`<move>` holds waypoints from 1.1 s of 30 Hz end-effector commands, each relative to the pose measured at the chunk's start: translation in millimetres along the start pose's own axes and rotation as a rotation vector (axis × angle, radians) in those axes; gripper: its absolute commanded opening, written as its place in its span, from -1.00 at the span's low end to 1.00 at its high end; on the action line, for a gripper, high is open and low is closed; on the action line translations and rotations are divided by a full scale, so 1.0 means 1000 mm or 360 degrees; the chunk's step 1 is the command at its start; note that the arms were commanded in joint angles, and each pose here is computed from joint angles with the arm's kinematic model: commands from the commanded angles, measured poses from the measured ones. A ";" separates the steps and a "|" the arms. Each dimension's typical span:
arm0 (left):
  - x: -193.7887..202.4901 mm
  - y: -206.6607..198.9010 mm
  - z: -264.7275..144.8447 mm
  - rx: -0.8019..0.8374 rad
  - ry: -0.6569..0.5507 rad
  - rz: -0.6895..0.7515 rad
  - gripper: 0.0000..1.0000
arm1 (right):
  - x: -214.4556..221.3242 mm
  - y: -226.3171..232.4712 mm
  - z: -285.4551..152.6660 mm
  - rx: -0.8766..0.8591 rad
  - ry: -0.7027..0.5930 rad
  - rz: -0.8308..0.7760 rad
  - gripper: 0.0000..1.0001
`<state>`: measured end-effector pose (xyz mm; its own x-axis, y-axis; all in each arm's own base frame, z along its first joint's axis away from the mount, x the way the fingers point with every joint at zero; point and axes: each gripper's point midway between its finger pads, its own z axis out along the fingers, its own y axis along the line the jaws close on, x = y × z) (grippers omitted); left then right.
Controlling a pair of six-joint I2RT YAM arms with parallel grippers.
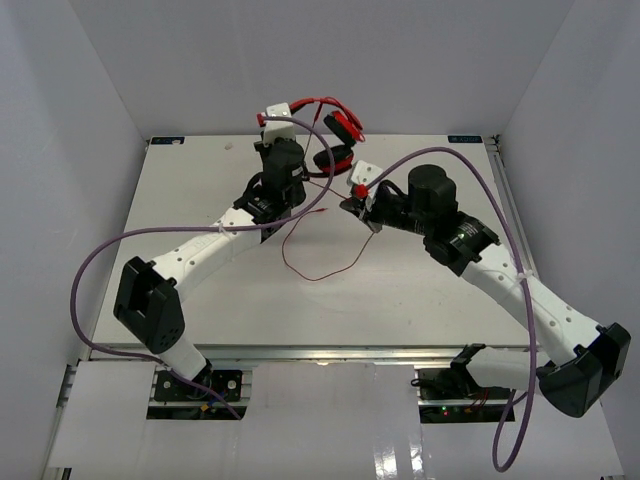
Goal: Wrap the headphones
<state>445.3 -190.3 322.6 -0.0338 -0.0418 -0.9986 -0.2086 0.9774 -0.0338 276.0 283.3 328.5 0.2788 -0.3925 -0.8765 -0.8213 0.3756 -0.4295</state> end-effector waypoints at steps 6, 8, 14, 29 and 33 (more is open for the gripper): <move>0.040 -0.048 -0.073 0.0946 0.0133 0.0316 -1.00 | 0.029 -0.101 -0.033 0.0743 0.0520 -0.0767 -0.85; 0.040 -0.048 -0.088 0.1076 0.0097 0.0338 -1.00 | 0.039 -0.103 -0.028 0.0736 0.0515 -0.0734 -0.85; 0.017 -0.051 -0.140 0.1478 -0.0048 0.0311 -1.00 | 0.078 -0.122 -0.020 0.0639 0.0413 -0.0435 -0.85; -0.116 -0.086 -0.205 0.1959 -0.0138 -0.0694 -1.00 | 0.037 -0.014 -0.025 -0.0768 -0.0582 0.0764 -0.80; -0.156 -0.087 -0.209 0.1945 -0.0223 -0.0993 -1.00 | 0.024 -0.001 -0.020 -0.0887 -0.0666 0.0875 -0.76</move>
<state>294.6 -313.6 374.8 -0.1663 -0.2635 -0.9502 0.7606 0.5790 -0.2937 319.5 242.8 276.5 -0.0769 0.0215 -0.9968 -0.9832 0.1642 0.0794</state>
